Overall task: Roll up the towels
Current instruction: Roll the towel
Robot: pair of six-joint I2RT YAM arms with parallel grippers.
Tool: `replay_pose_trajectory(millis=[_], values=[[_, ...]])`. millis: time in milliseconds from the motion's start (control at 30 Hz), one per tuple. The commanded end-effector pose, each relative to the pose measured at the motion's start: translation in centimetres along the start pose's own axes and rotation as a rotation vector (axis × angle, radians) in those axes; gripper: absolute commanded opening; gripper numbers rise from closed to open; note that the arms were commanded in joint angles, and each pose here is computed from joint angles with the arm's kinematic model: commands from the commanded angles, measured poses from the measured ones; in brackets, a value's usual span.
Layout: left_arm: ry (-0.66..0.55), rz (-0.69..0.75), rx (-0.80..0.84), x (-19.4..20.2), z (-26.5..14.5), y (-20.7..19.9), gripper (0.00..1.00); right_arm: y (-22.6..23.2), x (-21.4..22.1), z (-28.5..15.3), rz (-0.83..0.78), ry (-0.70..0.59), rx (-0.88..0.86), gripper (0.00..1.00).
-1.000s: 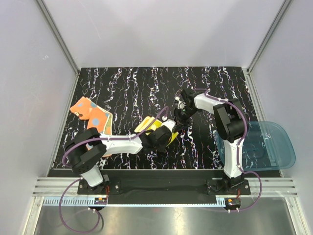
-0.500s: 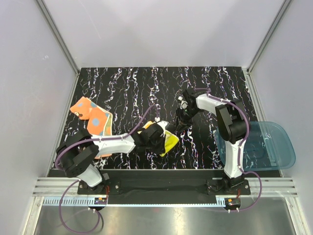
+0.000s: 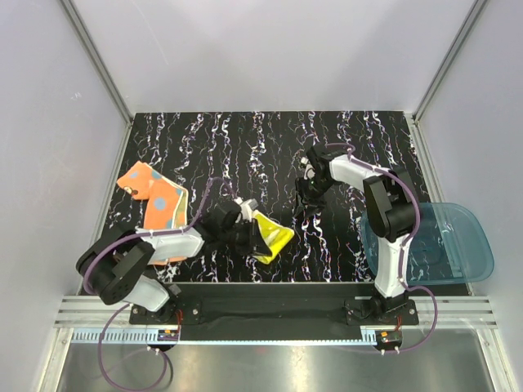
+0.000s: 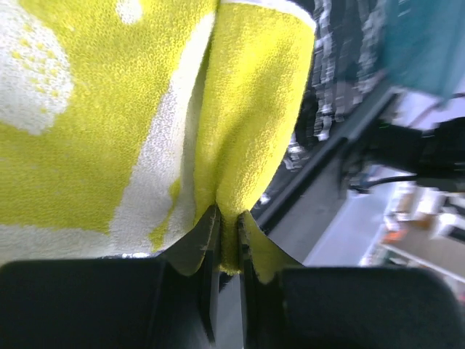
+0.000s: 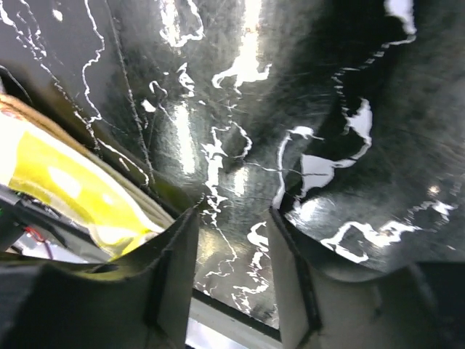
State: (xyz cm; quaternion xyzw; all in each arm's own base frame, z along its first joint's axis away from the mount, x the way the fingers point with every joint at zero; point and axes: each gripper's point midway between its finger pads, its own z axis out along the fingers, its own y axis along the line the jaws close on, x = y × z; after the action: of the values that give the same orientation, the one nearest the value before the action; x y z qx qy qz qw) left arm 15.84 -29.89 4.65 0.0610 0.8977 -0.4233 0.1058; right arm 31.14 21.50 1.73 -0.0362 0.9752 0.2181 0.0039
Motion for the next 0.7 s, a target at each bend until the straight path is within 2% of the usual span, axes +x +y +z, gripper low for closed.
replay_pose_trajectory(millis=[0,33,267,300,333,533,667], values=[[0.017,-0.088,0.228,-0.7,-1.6,-3.5,0.0,-0.4,-1.3,-2.3,-0.013,-0.083,0.055,0.52],[0.005,-0.116,0.256,-1.2,-1.9,-4.0,0.0,-0.4,-1.3,-2.4,-0.011,-0.086,0.054,0.53],[0.046,-0.361,0.197,-1.0,-1.6,-0.5,0.0,0.5,-0.5,-3.5,-0.007,-0.104,0.013,0.58],[0.074,-0.466,0.219,-1.1,-1.5,0.4,0.0,2.6,0.5,-4.4,-0.01,-0.116,-0.111,0.6],[0.087,-0.497,0.215,-0.9,-1.4,1.0,0.0,3.0,0.8,-4.7,-0.017,-0.135,-0.138,0.6],[0.099,-0.59,0.123,-0.8,-1.4,4.3,0.0,5.3,3.0,-5.4,-0.031,-0.176,-0.282,0.62],[0.115,-0.607,0.103,-1.2,-1.5,5.2,0.0,6.8,4.4,-5.4,-0.071,-0.193,-0.369,0.67]])
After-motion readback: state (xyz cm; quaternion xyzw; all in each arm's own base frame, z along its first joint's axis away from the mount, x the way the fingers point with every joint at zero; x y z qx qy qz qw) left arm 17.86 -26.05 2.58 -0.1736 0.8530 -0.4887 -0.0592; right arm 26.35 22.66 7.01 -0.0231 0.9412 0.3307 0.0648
